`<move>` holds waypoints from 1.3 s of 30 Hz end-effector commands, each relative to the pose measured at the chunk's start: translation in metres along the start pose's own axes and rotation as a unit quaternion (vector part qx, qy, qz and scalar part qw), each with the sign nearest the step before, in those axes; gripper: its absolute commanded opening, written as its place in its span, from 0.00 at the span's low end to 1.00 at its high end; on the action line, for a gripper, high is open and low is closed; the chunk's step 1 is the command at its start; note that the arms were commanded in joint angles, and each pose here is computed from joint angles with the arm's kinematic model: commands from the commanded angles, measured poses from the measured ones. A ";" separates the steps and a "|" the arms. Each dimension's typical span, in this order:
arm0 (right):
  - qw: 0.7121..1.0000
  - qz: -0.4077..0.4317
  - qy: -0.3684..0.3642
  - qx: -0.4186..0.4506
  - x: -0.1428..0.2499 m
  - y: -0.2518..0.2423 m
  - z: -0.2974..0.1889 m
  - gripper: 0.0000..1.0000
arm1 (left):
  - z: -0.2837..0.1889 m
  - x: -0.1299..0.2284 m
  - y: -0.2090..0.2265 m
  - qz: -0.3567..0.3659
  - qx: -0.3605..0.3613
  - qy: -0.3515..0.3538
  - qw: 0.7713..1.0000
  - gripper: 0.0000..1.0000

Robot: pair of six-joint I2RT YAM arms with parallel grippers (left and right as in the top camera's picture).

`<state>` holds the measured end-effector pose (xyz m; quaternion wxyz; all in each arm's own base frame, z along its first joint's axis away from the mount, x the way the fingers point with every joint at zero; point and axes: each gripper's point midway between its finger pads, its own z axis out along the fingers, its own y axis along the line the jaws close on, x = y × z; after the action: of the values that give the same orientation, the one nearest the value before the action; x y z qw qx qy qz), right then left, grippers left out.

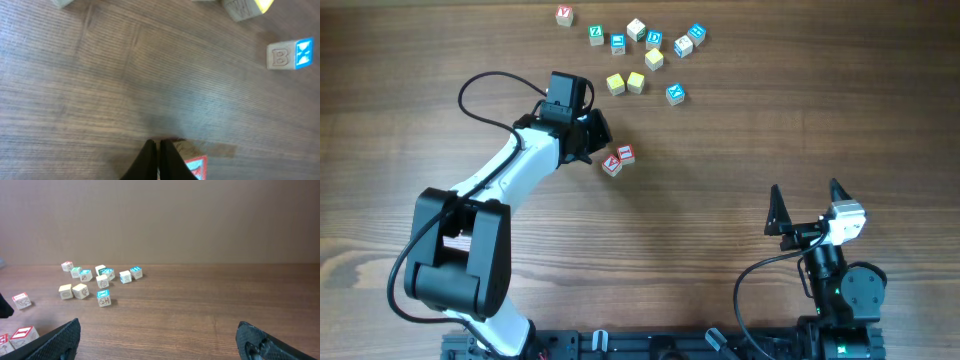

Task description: Form a circle

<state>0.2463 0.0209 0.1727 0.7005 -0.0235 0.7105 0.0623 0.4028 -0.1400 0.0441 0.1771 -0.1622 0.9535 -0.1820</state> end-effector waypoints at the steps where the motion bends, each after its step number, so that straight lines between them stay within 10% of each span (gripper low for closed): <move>1: 1.000 -0.005 -0.003 0.011 -0.001 -0.004 0.000 1.00 | 0.005 0.019 0.008 0.009 -0.023 0.028 0.999 0.04; 29: 1.000 -0.005 -0.003 0.011 -0.001 -0.004 0.000 1.00 | 0.002 0.033 0.028 0.006 -0.073 0.051 0.996 0.06; 39: 1.000 -0.005 -0.003 0.011 -0.001 -0.004 0.000 1.00 | 0.003 0.031 0.023 0.010 -0.066 0.044 0.997 0.38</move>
<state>0.2463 0.0209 0.1727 0.7005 -0.0236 0.7105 0.0622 0.3769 -0.1327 0.0302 0.1350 -0.1607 0.9683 -0.1351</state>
